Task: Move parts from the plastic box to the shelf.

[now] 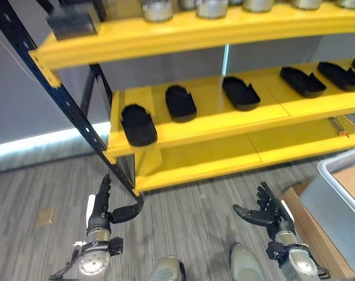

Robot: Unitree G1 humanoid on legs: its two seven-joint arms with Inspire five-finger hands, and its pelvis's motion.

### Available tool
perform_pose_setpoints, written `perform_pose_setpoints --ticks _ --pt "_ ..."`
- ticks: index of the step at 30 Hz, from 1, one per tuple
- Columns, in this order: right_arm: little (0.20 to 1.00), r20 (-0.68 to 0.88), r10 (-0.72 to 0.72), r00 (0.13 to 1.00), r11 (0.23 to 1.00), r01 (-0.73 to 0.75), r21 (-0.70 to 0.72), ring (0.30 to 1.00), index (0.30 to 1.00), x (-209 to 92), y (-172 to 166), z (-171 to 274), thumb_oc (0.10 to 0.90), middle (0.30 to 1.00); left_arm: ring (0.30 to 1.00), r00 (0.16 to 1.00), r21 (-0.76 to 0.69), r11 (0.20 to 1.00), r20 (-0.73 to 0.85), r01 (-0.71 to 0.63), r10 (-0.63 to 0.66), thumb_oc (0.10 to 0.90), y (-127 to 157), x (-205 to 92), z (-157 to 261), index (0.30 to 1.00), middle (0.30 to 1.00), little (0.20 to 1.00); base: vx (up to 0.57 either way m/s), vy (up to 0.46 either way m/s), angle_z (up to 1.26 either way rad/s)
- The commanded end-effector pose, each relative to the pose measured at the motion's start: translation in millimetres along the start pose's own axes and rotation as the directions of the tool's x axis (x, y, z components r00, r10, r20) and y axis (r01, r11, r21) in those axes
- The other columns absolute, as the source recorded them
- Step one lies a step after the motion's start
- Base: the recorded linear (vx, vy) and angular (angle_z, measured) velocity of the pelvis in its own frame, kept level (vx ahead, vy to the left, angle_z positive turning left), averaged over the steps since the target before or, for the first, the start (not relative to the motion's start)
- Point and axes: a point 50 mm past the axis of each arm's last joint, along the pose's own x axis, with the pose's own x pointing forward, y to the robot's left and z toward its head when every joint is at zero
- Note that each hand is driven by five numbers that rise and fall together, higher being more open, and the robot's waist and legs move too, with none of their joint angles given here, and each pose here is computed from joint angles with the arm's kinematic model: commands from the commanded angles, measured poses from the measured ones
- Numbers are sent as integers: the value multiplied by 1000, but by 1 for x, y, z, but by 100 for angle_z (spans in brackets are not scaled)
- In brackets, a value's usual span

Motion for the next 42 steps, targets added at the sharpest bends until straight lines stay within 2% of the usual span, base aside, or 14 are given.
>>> perform_pose_setpoints --ticks 1,2,3,6,10,21,34,37,42 --pt "1000 359 34 933 999 -39 9 1000 1000 11 3 75 900 1000 1000 964 12 1000 266 -27 23 900 18 6 52 1000 1000 1000 174 -40 -2" --pt "1000 354 32 935 999 -40 15 1000 1000 10 4 74 900 1000 1000 965 -2 1000 260 -22 22 900 15 5 51 1000 1000 1000 219 -124 -6" --pt "1000 356 29 934 999 -34 7 1000 1000 10 4 74 900 1000 1000 971 -86 996 238 9 12 900 4 4 47 1000 1000 1000 165 -111 4" --pt "1000 362 -15 932 1000 13 8 1000 1000 8 -4 75 900 1000 1000 958 -61 997 286 36 -17 900 -1 9 60 1000 1000 1000 110 -187 53" --pt "1000 367 -26 930 999 35 -18 1000 1000 10 -9 78 900 1000 1000 962 -75 996 273 50 -28 900 -5 6 57 1000 1000 1000 230 -197 122" --pt "1000 357 -100 929 993 114 -18 1000 1000 10 -23 76 900 1000 1000 970 -42 996 234 78 -66 900 -6 0 47 1000 1000 1000 154 -128 0" --pt "1000 368 -122 922 988 148 -42 1000 1000 11 -30 79 900 1000 1000 975 -105 992 219 63 -39 900 -6 -2 45 1000 1000 1000 44 -151 12" --pt "1000 402 -126 907 984 167 -67 1000 1000 12 -32 89 900 1000 1000 962 -139 985 267 105 -65 900 -16 3 57 1000 1000 1000 -158 -406 22" --pt "1000 414 -164 895 977 205 -56 1000 1000 13 -37 93 900 1000 1000 963 -152 984 266 91 -48 900 -12 7 57 1000 1000 1000 122 -109 18"
